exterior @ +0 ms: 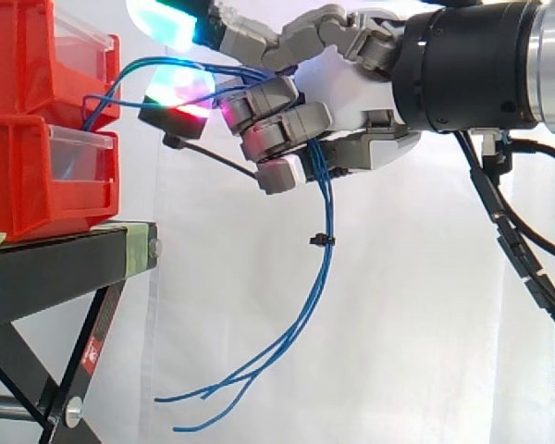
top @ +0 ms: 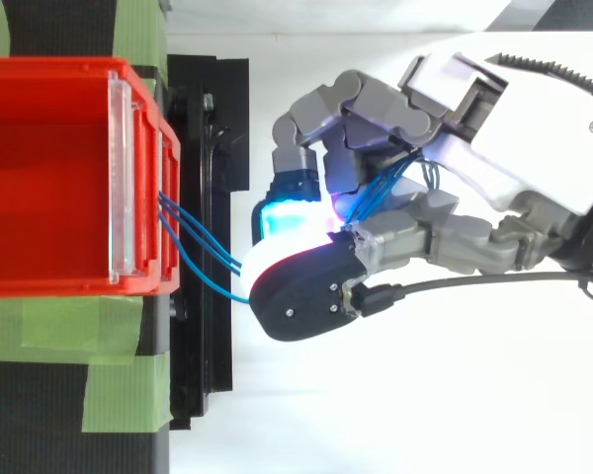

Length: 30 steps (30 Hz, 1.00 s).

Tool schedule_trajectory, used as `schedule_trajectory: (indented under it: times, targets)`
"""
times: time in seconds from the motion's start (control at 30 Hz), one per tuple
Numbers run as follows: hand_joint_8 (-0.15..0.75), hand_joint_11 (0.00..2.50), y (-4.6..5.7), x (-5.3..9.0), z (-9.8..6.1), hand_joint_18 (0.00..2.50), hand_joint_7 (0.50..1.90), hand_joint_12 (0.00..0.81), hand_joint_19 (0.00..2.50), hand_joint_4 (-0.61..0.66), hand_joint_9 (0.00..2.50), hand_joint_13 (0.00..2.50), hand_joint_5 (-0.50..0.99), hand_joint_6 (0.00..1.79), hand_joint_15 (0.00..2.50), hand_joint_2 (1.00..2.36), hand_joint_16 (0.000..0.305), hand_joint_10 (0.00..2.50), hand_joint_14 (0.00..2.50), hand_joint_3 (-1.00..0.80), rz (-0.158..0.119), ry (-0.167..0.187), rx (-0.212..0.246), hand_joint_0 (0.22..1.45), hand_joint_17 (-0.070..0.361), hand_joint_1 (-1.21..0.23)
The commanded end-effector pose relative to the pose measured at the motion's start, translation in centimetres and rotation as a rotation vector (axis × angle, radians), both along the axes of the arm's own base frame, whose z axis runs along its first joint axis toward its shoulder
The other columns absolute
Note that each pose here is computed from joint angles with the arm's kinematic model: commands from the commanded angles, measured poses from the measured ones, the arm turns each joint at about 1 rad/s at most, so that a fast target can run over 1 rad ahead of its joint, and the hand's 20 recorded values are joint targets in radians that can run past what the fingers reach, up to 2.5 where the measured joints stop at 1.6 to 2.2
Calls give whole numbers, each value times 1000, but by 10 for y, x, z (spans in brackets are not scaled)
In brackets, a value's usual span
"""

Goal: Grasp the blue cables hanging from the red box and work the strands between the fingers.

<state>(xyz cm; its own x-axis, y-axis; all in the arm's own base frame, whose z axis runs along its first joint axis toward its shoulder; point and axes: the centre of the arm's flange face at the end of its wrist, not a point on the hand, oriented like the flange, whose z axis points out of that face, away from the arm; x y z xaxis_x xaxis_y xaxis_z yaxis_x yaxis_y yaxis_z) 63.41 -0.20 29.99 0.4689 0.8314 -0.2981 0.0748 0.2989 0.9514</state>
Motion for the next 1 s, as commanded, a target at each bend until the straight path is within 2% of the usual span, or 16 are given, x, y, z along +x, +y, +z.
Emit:
schedule_trajectory:
  times: [0.0,0.03,0.1,0.23,0.27,0.4,0.43,0.6,0.7,0.77,0.97]
  targets:
    - [376,2465,0,0,0,1373,1150,418,1281,298,674,998,54,720,1322,1000,45,2500,2500,-1000,0,1,1,649,102,-562]
    - [376,2465,1,0,0,1373,1141,418,1281,303,674,998,54,722,1322,1000,45,2500,2500,-1000,1,1,1,642,102,-562]
    - [376,2465,0,0,0,1373,1177,418,1281,317,674,998,60,486,1322,1000,45,2500,2500,-1000,0,0,1,630,102,-574]
    - [376,2465,0,0,0,1373,1208,418,1281,298,674,998,52,403,1322,1000,45,2500,2500,-1000,0,0,0,666,102,-619]
    - [376,2465,1,0,0,1373,1228,418,1281,284,674,998,31,407,1322,1000,45,2500,2500,-1000,1,0,0,708,102,-662]
    - [376,2465,1,0,0,1373,1198,418,1281,275,674,998,-70,612,1322,1000,45,2500,2500,-1000,1,-2,-1,795,102,-743]
    - [376,2465,0,0,0,1373,1148,418,1281,272,674,998,-103,727,1322,1000,45,2500,2500,-1000,-1,-2,-1,794,102,-746]
    - [376,2465,1,0,0,1373,1048,418,1281,259,674,998,-181,1066,1322,1000,45,2500,2500,-1000,1,-2,-1,835,102,-775]
    - [376,2465,0,0,0,1373,1016,418,1281,259,674,998,-177,1163,1322,1002,45,2500,2500,-976,-1,-2,-1,846,102,-765]
    - [376,2465,1,0,0,1373,1018,418,1281,254,674,998,-161,1186,1322,1003,45,2500,2500,-897,3,-2,-1,869,102,-740]
    - [376,2465,1,0,0,1373,985,418,1281,245,674,998,-129,1223,1322,1017,45,2500,2500,-476,3,-3,0,969,102,-653]
